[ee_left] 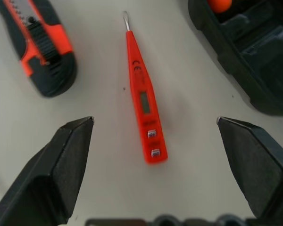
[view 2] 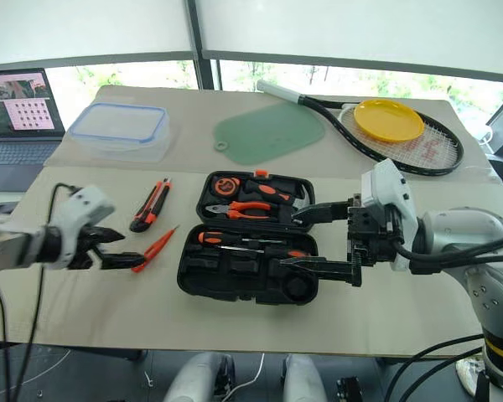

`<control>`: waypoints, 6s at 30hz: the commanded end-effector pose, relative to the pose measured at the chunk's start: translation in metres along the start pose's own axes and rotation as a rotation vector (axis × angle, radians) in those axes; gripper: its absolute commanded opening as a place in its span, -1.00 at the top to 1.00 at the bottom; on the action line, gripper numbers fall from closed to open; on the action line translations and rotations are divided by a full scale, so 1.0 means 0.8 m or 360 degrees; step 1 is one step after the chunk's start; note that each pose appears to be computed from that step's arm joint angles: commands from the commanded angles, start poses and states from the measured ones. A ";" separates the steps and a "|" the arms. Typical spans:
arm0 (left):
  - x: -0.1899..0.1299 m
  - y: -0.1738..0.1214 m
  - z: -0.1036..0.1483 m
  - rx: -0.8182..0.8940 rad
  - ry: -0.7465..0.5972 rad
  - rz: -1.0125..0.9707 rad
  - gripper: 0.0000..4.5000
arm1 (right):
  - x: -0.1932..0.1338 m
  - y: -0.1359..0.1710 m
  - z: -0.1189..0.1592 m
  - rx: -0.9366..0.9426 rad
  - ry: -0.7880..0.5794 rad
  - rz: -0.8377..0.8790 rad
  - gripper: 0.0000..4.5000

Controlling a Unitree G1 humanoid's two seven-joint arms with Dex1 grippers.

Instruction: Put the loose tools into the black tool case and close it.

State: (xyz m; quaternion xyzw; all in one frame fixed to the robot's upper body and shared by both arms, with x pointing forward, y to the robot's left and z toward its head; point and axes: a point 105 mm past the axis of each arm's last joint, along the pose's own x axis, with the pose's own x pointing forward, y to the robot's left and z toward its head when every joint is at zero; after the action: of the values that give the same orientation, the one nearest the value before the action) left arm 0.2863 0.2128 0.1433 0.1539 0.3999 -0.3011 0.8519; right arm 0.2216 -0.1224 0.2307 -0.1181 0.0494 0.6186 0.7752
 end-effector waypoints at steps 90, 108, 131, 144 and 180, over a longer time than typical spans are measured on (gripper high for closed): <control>0.056 -0.104 0.114 0.1070 -0.0690 -0.0972 0.22 | -0.019 0.009 -0.018 0.0192 -0.0035 -0.0346 -1.00; 0.105 -0.098 0.056 0.1071 -0.0576 -0.0881 0.99 | -0.017 0.008 -0.019 0.0231 -0.0036 -0.0331 -1.00; -0.051 0.076 -0.046 -0.0172 -0.0761 0.0476 -0.98 | 0.014 -0.023 -0.012 -0.0006 -0.0005 -0.0126 -1.00; 0.024 0.086 0.034 -0.0243 -0.0608 0.0414 -0.98 | 0.023 -0.012 -0.009 -0.0001 -0.0016 -0.0051 -1.00; -0.010 -0.089 0.083 0.1194 -0.0574 -0.0861 0.21 | -0.011 0.013 -0.041 0.0120 0.0140 -0.0190 -1.00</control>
State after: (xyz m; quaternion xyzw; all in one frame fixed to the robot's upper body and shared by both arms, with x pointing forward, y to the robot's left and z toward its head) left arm 0.2888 0.1306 0.1931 0.2411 0.1354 -0.6267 0.7285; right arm 0.2136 -0.1358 0.1905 -0.1035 0.1191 0.5656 0.8094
